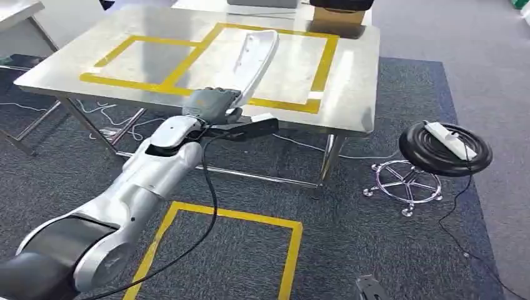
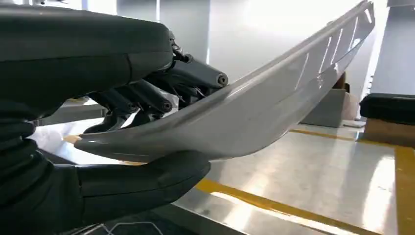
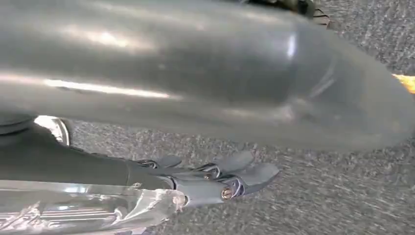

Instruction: Take the parts from the cabinet and place them on the table.

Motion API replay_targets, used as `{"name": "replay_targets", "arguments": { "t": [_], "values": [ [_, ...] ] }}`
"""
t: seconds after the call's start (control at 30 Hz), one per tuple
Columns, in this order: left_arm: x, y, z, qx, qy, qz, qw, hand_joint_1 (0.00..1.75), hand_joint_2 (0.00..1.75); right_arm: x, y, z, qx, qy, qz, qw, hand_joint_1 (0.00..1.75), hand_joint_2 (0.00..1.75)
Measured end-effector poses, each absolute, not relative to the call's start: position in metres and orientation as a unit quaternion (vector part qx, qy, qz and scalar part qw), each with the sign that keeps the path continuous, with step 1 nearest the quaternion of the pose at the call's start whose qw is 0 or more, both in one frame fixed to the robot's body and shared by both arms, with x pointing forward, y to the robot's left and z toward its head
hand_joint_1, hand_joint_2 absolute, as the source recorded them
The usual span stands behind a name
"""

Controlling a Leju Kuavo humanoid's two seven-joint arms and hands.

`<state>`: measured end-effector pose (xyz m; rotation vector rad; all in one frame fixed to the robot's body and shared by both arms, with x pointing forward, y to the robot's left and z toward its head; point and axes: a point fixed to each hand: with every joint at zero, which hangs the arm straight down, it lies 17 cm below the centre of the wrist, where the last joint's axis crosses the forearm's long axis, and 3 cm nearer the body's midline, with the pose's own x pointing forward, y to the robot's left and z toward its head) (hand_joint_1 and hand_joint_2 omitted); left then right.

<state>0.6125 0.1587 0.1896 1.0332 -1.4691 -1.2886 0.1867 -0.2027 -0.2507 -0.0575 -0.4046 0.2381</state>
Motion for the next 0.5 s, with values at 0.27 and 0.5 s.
{"name": "replay_targets", "arguments": {
  "t": [0.27,0.5],
  "values": [
    [0.61,0.156,0.184,0.415,-0.592,-0.524,0.45,1.75,1.75,0.185,-0.204,-0.251,-0.03,-0.199,0.117,0.972,0.0,0.0],
    [0.608,0.156,0.18,0.413,-0.592,-0.525,0.452,1.75,1.75,0.186,-0.204,-0.251,-0.029,-0.2,0.116,0.973,0.0,0.0]
  ]
}}
